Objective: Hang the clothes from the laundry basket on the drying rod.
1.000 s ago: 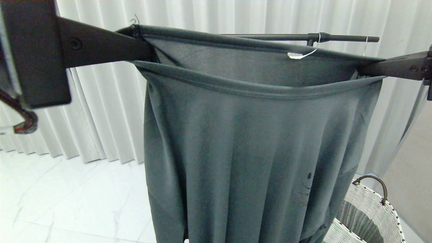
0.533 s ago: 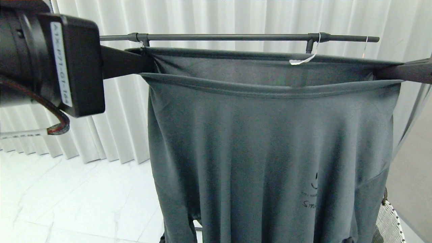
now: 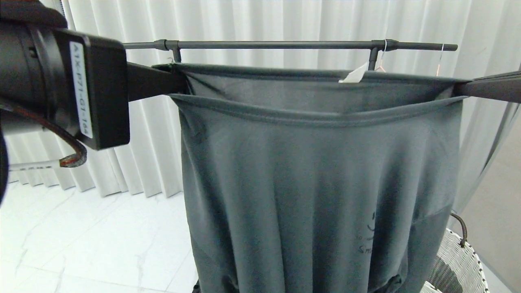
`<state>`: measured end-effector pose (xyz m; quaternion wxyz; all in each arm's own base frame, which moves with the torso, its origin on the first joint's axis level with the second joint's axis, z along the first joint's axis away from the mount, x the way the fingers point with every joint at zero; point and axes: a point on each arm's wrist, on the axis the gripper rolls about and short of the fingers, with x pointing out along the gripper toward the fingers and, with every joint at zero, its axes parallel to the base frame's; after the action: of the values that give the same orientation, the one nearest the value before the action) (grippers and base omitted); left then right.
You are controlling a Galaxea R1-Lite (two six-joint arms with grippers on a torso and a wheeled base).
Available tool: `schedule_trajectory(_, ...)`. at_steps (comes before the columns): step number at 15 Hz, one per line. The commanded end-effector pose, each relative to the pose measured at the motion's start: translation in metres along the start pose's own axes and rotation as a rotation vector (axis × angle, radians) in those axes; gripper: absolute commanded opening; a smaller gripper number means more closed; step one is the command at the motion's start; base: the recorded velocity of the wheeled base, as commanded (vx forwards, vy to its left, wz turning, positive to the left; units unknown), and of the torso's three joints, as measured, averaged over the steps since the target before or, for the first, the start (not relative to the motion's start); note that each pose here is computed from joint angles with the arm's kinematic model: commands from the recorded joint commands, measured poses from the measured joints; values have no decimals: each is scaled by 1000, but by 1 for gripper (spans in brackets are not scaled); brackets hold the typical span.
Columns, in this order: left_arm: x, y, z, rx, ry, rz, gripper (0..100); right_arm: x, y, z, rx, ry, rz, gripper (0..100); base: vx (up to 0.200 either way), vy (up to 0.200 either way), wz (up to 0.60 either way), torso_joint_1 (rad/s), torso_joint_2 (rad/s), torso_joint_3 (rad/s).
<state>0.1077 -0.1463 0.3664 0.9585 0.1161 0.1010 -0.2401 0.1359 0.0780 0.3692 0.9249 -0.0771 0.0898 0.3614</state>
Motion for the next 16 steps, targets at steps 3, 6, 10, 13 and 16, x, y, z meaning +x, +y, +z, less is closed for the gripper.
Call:
schedule_trajectory(3, 6, 0, -7, 23, 31, 16, 0, -23, 10, -13, -8, -16, 43, 100, 0, 0, 0, 0, 0, 0)
schedule_trajectory(6, 8, 6, -11, 62, 50, 48, 0, -31, 13, -19, -2, -19, 67, 100, 0, 0, 0, 0, 0, 0)
schedule_trajectory(10, 10, 7, -11, 60, 54, 57, 0, -27, 14, -15, -9, -71, 167, 100, 0, 0, 0, 0, 0, 0)
schedule_trajectory(13, 6, 13, -12, 61, 49, 85, 0, -12, -11, -22, 22, 11, -46, 100, 0, 0, 0, 0, 0, 0)
schedule_trajectory(16, -13, 27, -36, 71, 15, 128, 0, -1, -60, -42, -27, 199, -496, 100, 0, 0, 0, 0, 0, 0)
